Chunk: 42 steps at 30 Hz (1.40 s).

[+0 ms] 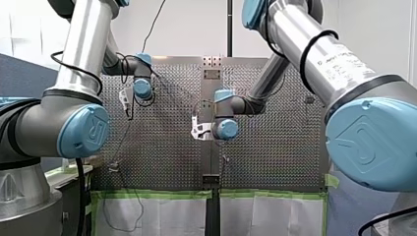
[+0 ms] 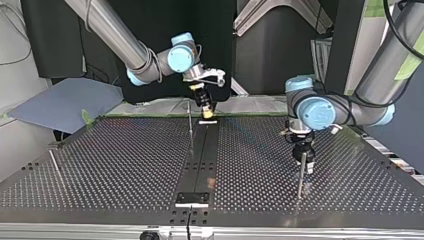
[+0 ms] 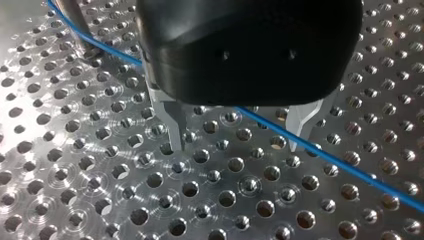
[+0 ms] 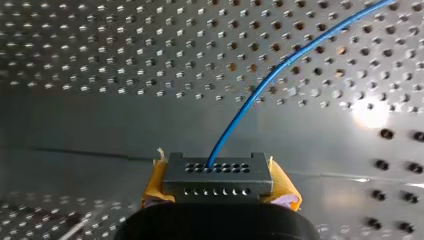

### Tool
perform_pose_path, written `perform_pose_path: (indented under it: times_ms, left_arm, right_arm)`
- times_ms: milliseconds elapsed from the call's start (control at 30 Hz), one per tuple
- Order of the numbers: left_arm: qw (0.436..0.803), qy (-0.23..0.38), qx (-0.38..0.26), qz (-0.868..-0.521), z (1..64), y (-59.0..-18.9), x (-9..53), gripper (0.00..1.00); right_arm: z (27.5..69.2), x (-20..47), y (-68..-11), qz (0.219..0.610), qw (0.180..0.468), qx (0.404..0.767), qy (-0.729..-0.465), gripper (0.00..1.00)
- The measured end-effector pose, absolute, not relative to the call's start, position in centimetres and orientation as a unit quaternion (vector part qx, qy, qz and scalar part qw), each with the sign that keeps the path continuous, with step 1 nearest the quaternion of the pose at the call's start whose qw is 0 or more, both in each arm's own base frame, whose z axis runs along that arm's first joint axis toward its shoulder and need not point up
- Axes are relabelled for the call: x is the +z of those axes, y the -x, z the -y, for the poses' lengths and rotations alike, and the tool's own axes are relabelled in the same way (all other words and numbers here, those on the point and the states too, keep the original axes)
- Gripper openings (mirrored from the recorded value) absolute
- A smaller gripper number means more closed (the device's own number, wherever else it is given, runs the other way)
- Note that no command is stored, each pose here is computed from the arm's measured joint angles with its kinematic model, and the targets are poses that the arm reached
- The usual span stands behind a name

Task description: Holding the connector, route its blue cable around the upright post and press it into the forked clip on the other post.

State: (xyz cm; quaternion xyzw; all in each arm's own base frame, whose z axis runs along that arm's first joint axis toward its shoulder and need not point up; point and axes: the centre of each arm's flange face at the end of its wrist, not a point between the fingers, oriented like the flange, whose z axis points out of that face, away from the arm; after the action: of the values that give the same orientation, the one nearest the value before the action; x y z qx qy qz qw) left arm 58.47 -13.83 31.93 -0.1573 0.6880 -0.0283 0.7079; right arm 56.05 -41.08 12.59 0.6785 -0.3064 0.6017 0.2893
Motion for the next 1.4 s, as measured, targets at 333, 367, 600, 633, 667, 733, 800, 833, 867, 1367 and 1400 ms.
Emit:
perform_pose_path:
  times_ms: [333,367,600,633,667,733,800,833,867,1367,1400]
  left_arm:
    - [0.707,0.156,-0.03,-0.689,14.4,-58.3,31.9,1.0]
    - [0.707,0.156,-0.03,-0.689,14.4,-58.3,31.9,1.0]
    - [0.706,0.155,-0.031,-0.69,14.6,-58.2,31.9,1.0]
    - [0.706,0.155,-0.031,-0.69,14.6,-58.2,31.9,1.0]
    - [0.706,0.155,-0.031,-0.69,14.6,-58.2,31.9,1.0]
    - [0.706,0.155,-0.031,-0.69,14.6,-58.2,31.9,1.0]
    - [0.706,0.154,-0.031,-0.69,14.6,-58.2,31.9,1.0]
    - [0.706,0.154,-0.031,-0.69,14.6,-58.2,31.9,1.0]
    - [0.706,0.154,-0.031,-0.69,14.6,-58.2,31.9,1.0]
    - [0.705,0.154,-0.031,-0.691,14.7,-58.2,31.8,1.0]
    - [0.705,0.154,-0.031,-0.691,14.7,-58.2,31.8,1.0]
  right_arm:
    - [40.1,6.1,-55.5,0.322,0.293,0.573,-0.694,0.0]
    - [40.0,5.3,-55.5,0.324,0.294,0.57,-0.696,0.0]
    - [39.9,1.3,-55.0,0.331,0.293,0.558,-0.703,0.0]
    - [39.9,0.8,-54.9,0.332,0.293,0.556,-0.704,0.0]
    - [39.9,0.0,-54.8,0.334,0.294,0.553,-0.705,0.0]
    - [39.9,-1.1,-54.5,0.338,0.295,0.548,-0.706,0.0]
    - [40.0,-2.3,-54.1,0.343,0.299,0.543,-0.705,0.0]
    - [40.0,-2.9,-54.0,0.345,0.3,0.541,-0.705,0.0]
    - [40.0,-3.6,-53.8,0.348,0.301,0.539,-0.705,0.0]
    - [40.3,-13.3,-49.9,0.382,0.312,0.499,-0.713,0.0]
    - [40.3,-13.9,-49.6,0.384,0.312,0.496,-0.713,0.0]
